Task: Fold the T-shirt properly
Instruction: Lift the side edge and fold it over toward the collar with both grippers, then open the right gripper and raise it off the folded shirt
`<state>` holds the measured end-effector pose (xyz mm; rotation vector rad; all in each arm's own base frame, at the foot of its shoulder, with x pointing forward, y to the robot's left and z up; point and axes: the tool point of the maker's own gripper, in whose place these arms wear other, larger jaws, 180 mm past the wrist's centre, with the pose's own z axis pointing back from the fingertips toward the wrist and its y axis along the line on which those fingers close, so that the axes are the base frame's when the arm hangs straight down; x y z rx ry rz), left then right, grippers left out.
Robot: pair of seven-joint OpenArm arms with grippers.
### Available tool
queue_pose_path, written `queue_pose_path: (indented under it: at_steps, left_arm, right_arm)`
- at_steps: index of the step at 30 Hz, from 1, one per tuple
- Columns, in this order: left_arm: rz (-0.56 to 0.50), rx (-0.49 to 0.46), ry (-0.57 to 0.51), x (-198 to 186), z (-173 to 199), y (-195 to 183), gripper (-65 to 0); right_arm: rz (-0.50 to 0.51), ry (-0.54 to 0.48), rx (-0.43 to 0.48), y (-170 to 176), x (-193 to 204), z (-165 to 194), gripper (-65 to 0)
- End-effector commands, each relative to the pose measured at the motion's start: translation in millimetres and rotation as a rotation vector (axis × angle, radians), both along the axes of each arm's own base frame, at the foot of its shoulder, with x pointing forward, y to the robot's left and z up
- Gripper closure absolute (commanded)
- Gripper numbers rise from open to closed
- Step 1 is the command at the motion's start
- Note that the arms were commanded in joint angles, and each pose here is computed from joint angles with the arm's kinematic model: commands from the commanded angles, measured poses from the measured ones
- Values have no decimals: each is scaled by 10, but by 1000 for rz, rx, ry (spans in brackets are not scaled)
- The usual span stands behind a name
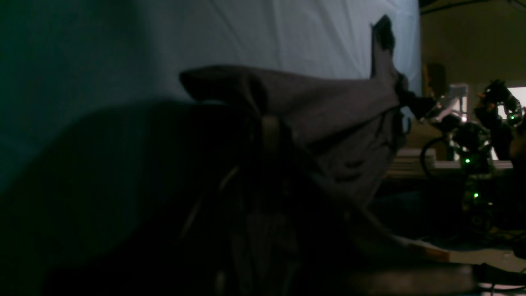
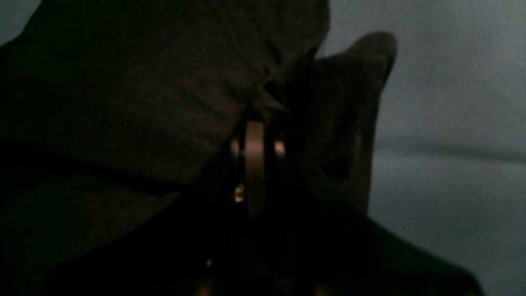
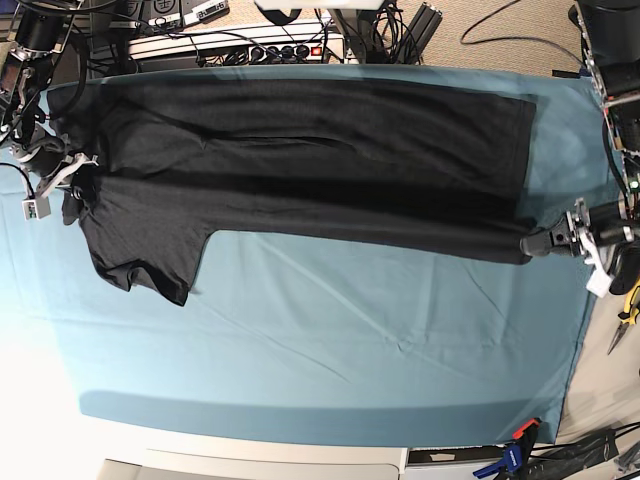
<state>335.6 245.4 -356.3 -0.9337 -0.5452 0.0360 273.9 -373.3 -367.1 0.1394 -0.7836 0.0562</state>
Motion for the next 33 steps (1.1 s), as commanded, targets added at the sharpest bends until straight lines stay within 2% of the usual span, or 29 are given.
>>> queue_pose_path:
  at_steps: [1, 8, 15, 20, 28, 33]
  left_arm:
    - [16, 8, -45, 65, 149, 114, 0]
    - [16, 9, 15, -145, -47, 115, 0]
    - [-2, 24, 18, -228, -79, 90, 0]
    - [-34, 48, 2, -298, -68, 43, 0]
    - [-40, 50, 48, -488, -210, 34, 0]
    - [-40, 50, 51, -497, -217, 34, 0]
  right_arm:
    - [5, -50, -26, -88, 98, 195, 0]
    - [9, -40, -68, -135, 85, 173, 0]
    - [14, -28, -111, -184, 70, 152, 0]
    - [13, -33, -109, -181, 75, 156, 0]
    - [14, -32, -112, -185, 75, 157, 0]
    - [22, -17, -173, -253, 55, 130, 0]
